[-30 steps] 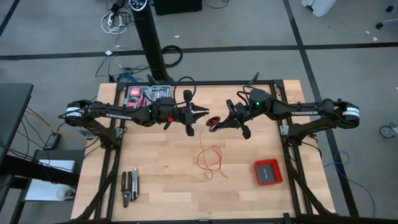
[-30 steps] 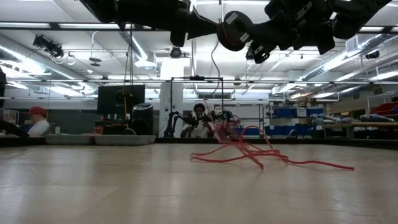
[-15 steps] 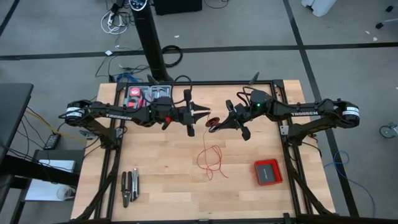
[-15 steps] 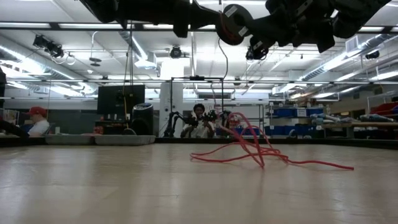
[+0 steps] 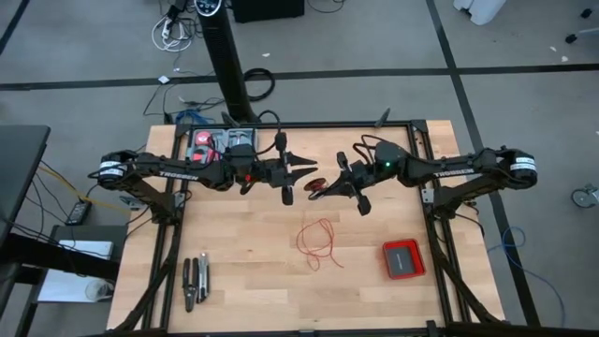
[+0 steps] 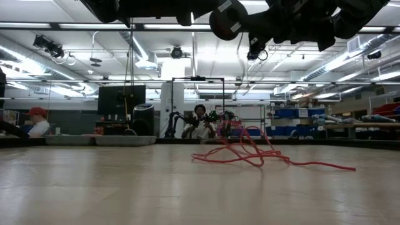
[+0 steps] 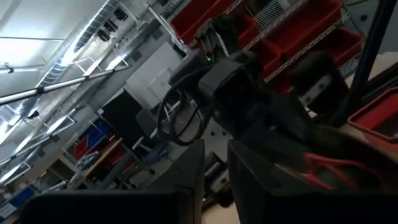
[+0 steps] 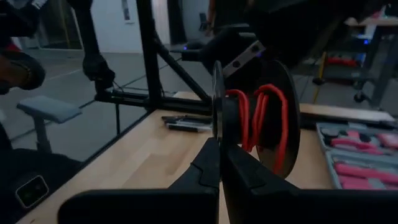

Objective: Coil cords
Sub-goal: Coil the red wire onto the spool

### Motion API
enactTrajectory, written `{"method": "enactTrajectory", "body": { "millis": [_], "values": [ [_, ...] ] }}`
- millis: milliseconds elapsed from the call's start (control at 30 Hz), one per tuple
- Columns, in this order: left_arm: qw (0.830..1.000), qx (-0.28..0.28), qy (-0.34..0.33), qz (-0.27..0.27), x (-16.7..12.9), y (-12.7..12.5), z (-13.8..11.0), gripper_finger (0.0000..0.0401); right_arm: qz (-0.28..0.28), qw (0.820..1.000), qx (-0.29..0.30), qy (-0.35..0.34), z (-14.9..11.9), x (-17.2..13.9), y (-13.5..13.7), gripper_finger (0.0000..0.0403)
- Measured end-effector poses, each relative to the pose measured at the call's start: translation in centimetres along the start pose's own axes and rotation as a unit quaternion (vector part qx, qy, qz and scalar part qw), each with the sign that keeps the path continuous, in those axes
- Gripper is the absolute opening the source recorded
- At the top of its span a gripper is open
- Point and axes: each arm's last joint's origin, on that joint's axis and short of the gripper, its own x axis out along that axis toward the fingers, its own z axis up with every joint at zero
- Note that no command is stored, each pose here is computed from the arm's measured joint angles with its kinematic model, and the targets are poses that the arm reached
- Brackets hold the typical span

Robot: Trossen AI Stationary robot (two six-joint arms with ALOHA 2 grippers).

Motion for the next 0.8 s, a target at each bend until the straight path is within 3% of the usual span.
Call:
{"method": "enactTrajectory", "body": {
  "millis": [133,233,467,800],
  "values": [
    [0.999,-0.006,0.036,0.021,0.0,-0.1,-0.3,0.0074,0.003,1.0,0.004,0.013,-0.8,0.5,-0.2,0.0],
    [0.996,-0.042,0.064,0.054,0.0,-0.1,-0.4,0.0074,0.002,1.0,0.01,0.012,-0.8,0.3,-0.4,0.0001],
    [0.99,-0.077,0.117,0.004,-0.2,-1.1,-1.5,0.0074,0.035,0.999,0.016,0.008,-0.6,0.1,-0.4,0.0001],
    [0.978,-0.179,0.092,-0.049,-1.9,-3.3,-3.7,0.0074,0.023,0.999,-0.03,-0.031,0.7,-0.4,-0.3,0.0001]
  ]
}}
